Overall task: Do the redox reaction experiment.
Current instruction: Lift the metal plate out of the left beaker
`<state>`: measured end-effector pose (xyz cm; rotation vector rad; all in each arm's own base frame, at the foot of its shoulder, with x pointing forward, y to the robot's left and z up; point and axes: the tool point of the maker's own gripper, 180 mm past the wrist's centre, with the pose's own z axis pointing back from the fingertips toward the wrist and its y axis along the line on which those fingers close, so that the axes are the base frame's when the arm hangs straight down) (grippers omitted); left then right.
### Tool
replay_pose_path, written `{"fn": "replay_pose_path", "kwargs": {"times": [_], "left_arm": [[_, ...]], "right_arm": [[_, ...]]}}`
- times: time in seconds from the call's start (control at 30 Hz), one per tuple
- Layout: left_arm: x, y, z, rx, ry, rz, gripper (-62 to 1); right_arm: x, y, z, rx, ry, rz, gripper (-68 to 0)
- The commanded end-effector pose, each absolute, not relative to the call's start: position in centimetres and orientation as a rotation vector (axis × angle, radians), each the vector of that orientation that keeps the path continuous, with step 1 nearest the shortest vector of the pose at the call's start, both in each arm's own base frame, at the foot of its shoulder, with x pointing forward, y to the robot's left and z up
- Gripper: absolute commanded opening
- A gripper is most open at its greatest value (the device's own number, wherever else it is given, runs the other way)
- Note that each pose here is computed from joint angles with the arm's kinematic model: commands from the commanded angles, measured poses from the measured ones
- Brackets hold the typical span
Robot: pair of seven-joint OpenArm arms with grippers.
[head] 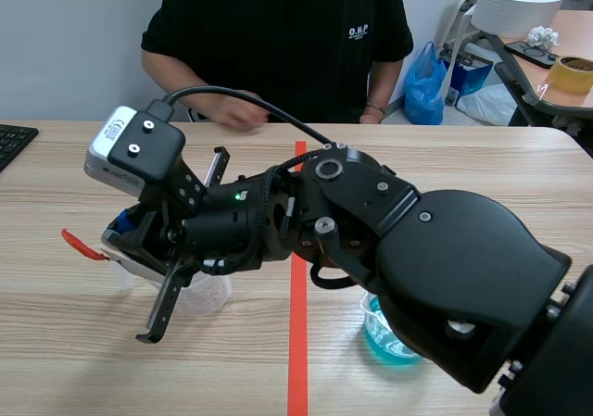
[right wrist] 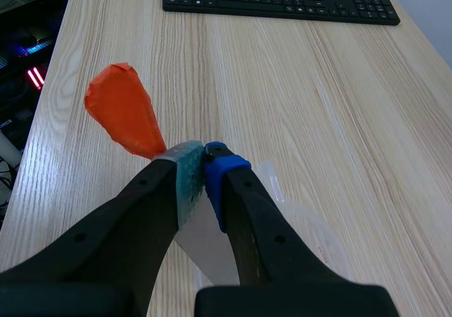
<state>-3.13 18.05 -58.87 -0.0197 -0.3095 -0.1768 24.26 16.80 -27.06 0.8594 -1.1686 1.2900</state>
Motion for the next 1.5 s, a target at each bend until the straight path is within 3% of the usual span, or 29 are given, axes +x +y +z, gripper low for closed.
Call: {"fn": "replay_pose_path", "kwargs": {"times": [0.0,0.97,1.47], "left_arm": [[-2.5,18.1,-58.8,-0.018,-0.327,-0.175,-56.7],[-2.5,18.1,-58.8,-0.018,-0.327,-0.175,-56.7],[-2.5,18.1,-58.8,-0.018,-0.327,-0.175,-56.7]], "right_arm": [[24.8,17.1,-25.5,0.879,-1.215,1.279,-66.9],[25.0,17.2,-25.0,0.896,-1.222,1.249,-66.9],[25.7,16.1,-14.4,0.920,-1.416,1.172,-66.9]]}}
